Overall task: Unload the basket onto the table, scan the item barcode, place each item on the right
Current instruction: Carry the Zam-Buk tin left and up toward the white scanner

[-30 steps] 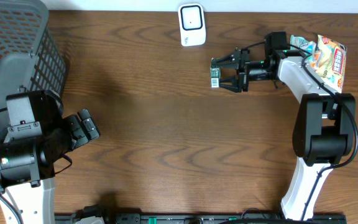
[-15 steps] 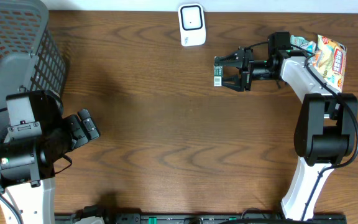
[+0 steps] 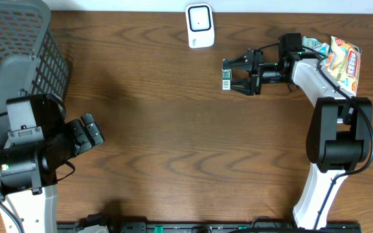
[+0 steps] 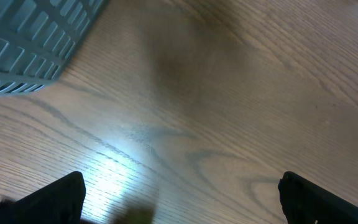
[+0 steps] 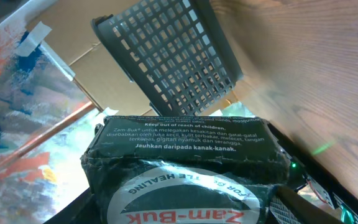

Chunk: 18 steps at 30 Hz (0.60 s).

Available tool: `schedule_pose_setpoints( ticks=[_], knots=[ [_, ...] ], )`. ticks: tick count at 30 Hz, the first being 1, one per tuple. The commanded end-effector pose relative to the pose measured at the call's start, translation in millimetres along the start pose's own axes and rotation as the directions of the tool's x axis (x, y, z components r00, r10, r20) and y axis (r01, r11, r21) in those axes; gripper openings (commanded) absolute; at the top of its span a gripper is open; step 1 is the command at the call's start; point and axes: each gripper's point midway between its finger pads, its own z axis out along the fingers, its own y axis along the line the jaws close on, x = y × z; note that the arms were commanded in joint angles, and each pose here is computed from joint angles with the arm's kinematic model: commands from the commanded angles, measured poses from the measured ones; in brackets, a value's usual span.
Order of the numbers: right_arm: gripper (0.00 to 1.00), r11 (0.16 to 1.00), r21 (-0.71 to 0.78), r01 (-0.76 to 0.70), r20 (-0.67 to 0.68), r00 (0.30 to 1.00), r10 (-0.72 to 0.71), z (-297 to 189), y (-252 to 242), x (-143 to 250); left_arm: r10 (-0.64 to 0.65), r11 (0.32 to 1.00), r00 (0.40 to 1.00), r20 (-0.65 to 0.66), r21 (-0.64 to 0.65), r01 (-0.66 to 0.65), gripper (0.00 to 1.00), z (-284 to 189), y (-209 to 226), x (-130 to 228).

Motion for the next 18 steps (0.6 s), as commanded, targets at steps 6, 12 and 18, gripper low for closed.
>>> schedule_pose_setpoints(
  ticks=[6, 12, 18],
  knots=[
    [0.59, 1.0, 0.019, 0.02, -0.001, 1.0, -0.02, 5.9, -0.4, 3.9, -0.014, 1.0, 1.0, 0.003, -0.019, 0.014, 0.98, 0.5, 4.1, -0.5],
    [0.59, 0.999, 0.037, 0.02, 0.012, 1.0, -0.02, 7.1, -3.4, 1.7, -0.014, 1.0, 1.0, 0.003, -0.019, 0.014, 0.98, 0.5, 4.1, -0.5],
    [0.59, 0.999, 0.041, 0.021, 0.013, 1.0, -0.021, 8.0, -4.1, 1.6, -0.014, 1.0, 1.0, 0.003, -0.019, 0.014, 0.98, 0.5, 4.1, -0.5]
  ],
)
